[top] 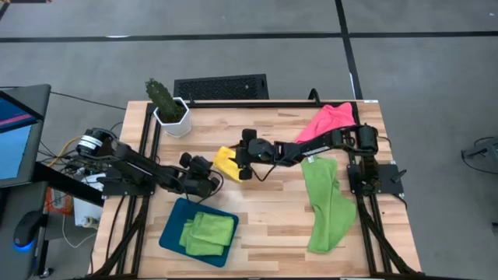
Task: Fold microfiber towels
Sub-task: Fold the yellow microfiber, then stack the folded yellow microfiber on the green microfiber cloth in the blue bin
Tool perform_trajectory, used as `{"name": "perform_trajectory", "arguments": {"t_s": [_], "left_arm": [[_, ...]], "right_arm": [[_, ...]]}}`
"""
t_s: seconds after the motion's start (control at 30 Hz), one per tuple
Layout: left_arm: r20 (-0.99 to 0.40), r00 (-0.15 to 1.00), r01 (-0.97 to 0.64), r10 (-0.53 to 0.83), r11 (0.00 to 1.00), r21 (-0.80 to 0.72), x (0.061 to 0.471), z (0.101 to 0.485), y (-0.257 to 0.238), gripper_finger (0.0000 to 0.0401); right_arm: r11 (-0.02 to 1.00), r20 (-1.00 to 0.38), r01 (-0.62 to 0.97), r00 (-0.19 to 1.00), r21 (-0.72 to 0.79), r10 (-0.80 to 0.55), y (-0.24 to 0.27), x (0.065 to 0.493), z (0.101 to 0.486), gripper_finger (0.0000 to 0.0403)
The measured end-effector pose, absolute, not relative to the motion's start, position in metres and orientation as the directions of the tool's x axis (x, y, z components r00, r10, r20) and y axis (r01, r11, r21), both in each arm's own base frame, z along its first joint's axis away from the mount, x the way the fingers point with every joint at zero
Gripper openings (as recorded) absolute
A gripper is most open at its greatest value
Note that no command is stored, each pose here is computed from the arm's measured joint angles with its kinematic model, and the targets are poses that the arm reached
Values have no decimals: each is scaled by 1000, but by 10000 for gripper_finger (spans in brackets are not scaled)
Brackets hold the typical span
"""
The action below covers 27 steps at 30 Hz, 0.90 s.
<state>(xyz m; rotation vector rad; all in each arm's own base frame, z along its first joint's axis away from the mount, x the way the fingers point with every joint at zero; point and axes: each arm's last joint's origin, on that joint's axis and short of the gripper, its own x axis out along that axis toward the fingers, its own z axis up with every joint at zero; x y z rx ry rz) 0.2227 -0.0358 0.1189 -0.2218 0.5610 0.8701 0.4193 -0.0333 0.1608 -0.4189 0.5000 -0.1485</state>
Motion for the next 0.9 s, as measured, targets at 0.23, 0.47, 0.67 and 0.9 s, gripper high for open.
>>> {"name": "perform_trajectory", "arguments": {"t_s": [0.23, 0.47, 0.67, 0.9], "left_arm": [[-503, 579, -754, 641, 656, -32, 213, 151, -37, 0], [-303, 688, -707, 659, 703, -76, 208, 185, -54, 0], [-282, 792, -564, 541, 826, -1, 238, 182, -50, 0], [-320, 828, -477, 461, 879, 32, 264, 155, -29, 0]], "right_arm": [[937, -459, 86, 854, -338, -244, -36, 418, 158, 248], [966, -473, 139, 851, -220, -230, -29, 408, 144, 248], [964, -378, 228, 887, -138, -264, -24, 386, 132, 240], [965, -368, 224, 893, -135, -258, -16, 381, 127, 233]]}}
